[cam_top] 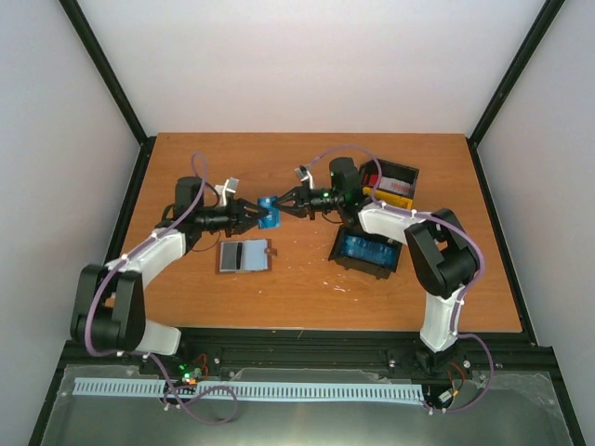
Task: Put the credit cards into the card holder
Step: Insert the credit card into the card holder.
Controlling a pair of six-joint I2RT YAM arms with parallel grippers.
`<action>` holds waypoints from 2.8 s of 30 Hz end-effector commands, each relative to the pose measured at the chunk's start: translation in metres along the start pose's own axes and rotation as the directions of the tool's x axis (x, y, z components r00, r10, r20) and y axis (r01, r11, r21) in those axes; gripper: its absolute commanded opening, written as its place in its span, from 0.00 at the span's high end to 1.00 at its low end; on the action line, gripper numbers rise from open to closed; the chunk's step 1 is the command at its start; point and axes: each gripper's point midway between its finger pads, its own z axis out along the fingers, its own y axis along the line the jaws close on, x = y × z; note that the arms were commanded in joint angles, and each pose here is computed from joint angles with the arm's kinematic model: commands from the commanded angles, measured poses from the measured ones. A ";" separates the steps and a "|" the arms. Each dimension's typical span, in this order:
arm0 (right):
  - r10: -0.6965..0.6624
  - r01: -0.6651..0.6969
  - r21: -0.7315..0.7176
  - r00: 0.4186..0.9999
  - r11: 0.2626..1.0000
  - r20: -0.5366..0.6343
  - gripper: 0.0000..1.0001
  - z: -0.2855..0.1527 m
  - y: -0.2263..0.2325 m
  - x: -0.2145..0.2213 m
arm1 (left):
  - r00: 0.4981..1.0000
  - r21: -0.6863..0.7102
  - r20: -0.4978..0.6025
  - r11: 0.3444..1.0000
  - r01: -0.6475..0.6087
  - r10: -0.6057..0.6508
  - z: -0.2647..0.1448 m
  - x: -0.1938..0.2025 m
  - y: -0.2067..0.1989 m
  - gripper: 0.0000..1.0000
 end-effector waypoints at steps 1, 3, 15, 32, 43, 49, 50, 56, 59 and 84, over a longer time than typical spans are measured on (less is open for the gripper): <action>-0.053 0.051 -0.104 0.998 0.993 -0.015 0.97 0.002 0.038 0.018 | 0.994 0.111 0.030 0.988 -0.109 0.107 -0.019 0.009 -0.044 0.78; -0.054 0.052 -0.117 0.998 0.992 -0.014 0.97 0.001 0.041 0.025 | 0.993 0.113 0.037 0.987 -0.114 0.111 -0.026 0.017 -0.042 0.89; -0.032 0.027 0.192 0.999 0.981 0.024 0.54 -0.007 -0.013 0.032 | 0.982 -0.282 0.187 0.959 0.037 0.017 -0.066 0.018 0.034 0.99; -0.063 0.160 0.619 0.982 0.769 -0.176 0.54 0.007 -0.106 0.061 | 0.990 -0.564 0.142 0.821 0.089 -0.009 -0.070 0.024 0.131 0.99; -0.088 0.180 0.638 0.981 0.749 -0.173 0.55 0.007 -0.108 0.052 | 0.996 -0.483 0.086 0.874 0.062 -0.023 -0.047 0.033 0.150 0.99; -0.087 0.170 0.654 0.984 0.737 -0.157 0.55 0.003 -0.109 0.053 | 0.999 -0.405 0.043 0.913 0.039 -0.024 -0.036 0.033 0.141 0.99; -0.087 0.168 0.656 0.984 0.736 -0.154 0.55 0.002 -0.109 0.053 | 0.999 -0.395 0.042 0.918 0.033 -0.018 -0.036 0.032 0.137 0.99; -0.102 0.166 0.650 0.986 0.741 -0.136 0.56 0.003 -0.102 0.048 | 0.978 -0.530 0.196 0.847 0.049 0.066 -0.063 0.005 0.132 0.99; -0.127 0.186 0.657 0.982 0.730 -0.137 0.58 0.010 -0.097 0.043 | 0.964 -0.500 0.230 0.866 -0.002 0.136 -0.065 -0.001 0.117 0.99; -0.050 0.279 0.740 0.948 0.613 -0.316 0.60 0.026 -0.150 0.072 | 0.990 -0.304 0.140 0.950 0.064 -0.022 -0.025 0.032 0.147 0.99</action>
